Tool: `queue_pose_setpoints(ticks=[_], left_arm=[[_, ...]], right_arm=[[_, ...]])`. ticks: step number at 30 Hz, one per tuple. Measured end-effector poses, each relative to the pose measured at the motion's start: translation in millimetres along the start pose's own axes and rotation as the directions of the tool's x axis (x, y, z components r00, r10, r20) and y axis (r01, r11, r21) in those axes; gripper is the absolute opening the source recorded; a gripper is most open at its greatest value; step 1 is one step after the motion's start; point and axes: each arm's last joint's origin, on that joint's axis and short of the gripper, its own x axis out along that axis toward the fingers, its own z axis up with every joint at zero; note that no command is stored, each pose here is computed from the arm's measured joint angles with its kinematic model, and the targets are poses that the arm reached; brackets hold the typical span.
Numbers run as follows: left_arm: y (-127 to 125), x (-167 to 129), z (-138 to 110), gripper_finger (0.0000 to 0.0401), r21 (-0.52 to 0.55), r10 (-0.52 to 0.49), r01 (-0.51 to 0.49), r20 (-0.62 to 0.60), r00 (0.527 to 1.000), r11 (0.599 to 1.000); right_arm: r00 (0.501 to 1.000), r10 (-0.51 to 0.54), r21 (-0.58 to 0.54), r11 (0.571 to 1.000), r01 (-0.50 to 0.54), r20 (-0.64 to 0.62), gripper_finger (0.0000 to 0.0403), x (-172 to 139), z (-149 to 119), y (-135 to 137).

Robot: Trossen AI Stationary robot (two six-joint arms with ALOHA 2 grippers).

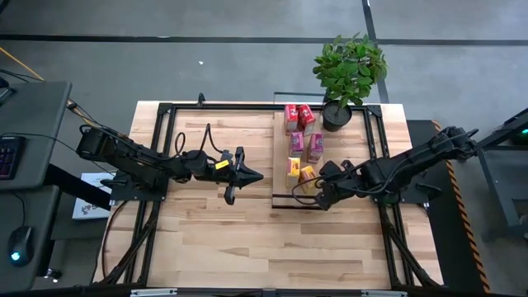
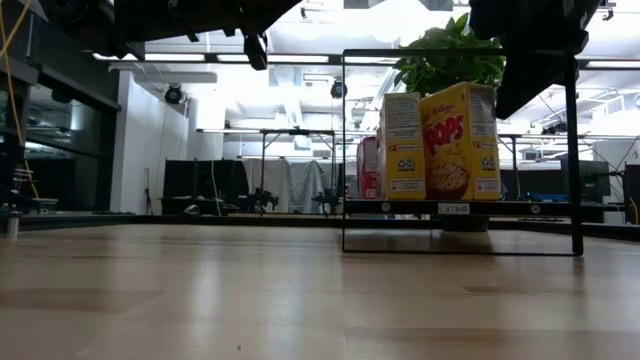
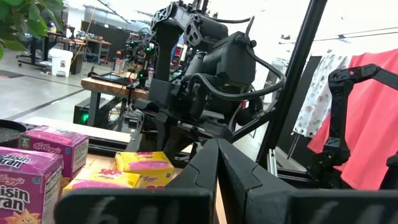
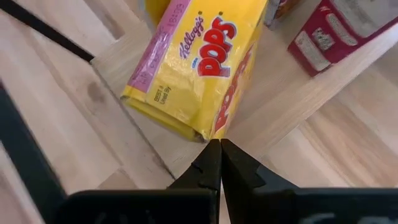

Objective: Stack cereal on shelf
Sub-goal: Adjust the yellow cereal box on the shelf

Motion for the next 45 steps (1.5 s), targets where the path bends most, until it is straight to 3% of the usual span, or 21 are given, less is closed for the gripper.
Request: queue_pose_setpoints(ticks=[17,22,27,30,34,45], left_arm=[[0.3,0.0,-1.6,0.0,0.001,0.004,-0.004,-0.016,1.0,1.0],[8.0,-2.1,-18.4,0.0,0.005,0.07,-0.071,-0.196,0.978,0.997],[28.2,-1.1,-30.4,0.0,-0.045,0.199,-0.236,-0.399,0.895,0.971],[36.3,2.4,-42.5,0.0,-0.057,0.207,-0.26,-0.452,0.868,0.964],[43.7,19.8,-58.2,0.0,-0.091,0.144,-0.216,-0.491,0.859,0.972],[64.7,79.5,-83.3,0.0,-0.086,0.154,-0.23,-0.518,0.842,0.969]], right_arm=[[1.0,0.008,0.001,1.0,-0.008,0.02,0.0,-1.6,1.1,0.1],[0.999,0.011,0.005,1.0,-0.011,0.032,0.0,-4.7,1.9,-1.5],[0.999,0.013,0.005,1.0,-0.013,0.032,0.0,-5.4,1.9,-1.9],[0.999,0.014,0.005,1.0,-0.014,0.031,0.0,-5.4,1.8,-1.9],[0.999,0.016,-0.011,1.0,-0.016,0.032,0.0,-5.4,1.9,-1.6],[0.999,0.027,-0.011,1.0,-0.026,0.039,0.0,-5.4,2.7,-0.6]])
